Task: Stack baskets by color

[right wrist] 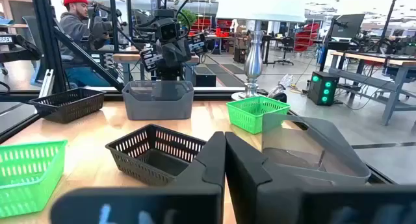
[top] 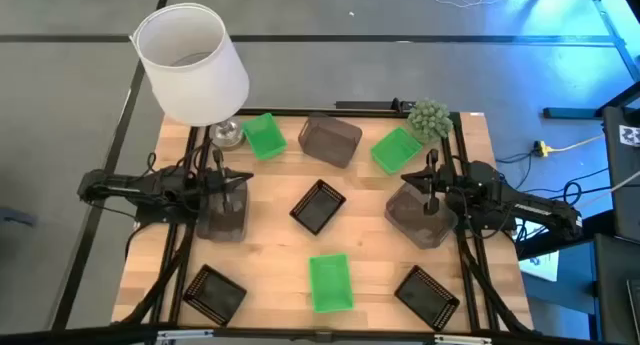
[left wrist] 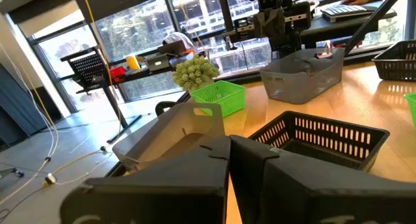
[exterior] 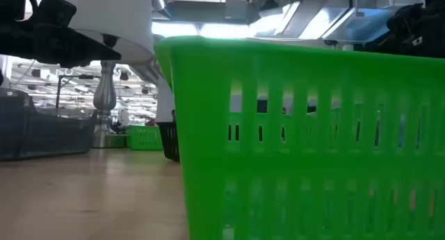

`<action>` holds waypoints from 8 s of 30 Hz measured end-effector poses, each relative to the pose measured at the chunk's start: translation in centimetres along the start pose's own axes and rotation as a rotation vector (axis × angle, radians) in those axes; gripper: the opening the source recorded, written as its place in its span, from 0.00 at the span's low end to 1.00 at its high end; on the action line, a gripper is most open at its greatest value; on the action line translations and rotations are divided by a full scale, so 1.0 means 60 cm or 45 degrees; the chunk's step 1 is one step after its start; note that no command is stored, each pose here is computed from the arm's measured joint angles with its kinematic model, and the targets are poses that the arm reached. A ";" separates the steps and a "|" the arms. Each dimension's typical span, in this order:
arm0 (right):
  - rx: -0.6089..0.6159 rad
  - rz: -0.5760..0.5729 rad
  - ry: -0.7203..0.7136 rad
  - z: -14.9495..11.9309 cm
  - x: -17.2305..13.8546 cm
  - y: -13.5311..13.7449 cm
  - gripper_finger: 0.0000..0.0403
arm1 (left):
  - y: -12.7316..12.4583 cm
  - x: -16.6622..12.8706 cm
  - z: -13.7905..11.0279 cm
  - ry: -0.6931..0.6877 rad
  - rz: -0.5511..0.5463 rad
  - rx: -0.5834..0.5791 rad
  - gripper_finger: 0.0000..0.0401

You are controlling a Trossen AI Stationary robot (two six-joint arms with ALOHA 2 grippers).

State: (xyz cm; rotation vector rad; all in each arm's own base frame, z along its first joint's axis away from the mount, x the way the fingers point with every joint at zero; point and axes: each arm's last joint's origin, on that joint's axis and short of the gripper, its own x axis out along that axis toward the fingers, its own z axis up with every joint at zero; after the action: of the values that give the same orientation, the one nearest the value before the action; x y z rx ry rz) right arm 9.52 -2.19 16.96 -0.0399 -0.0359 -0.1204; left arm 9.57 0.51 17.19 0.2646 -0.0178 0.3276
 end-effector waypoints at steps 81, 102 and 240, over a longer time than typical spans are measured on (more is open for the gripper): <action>-0.077 0.000 0.000 0.000 0.000 0.000 0.03 | 0.067 0.005 0.201 0.232 0.263 -0.216 0.00; -0.071 0.000 0.000 0.000 0.000 0.000 0.03 | 0.056 0.082 0.325 1.150 0.010 -0.470 0.00; -0.077 0.000 -0.007 0.001 0.000 0.000 0.03 | -0.119 0.307 0.012 1.799 -0.529 0.020 0.00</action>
State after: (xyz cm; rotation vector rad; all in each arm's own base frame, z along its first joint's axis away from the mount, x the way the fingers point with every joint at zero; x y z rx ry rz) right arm 9.50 -2.18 17.01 -0.1005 -0.0380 -0.1217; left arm 29.35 -0.40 17.18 0.0025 1.4142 0.0430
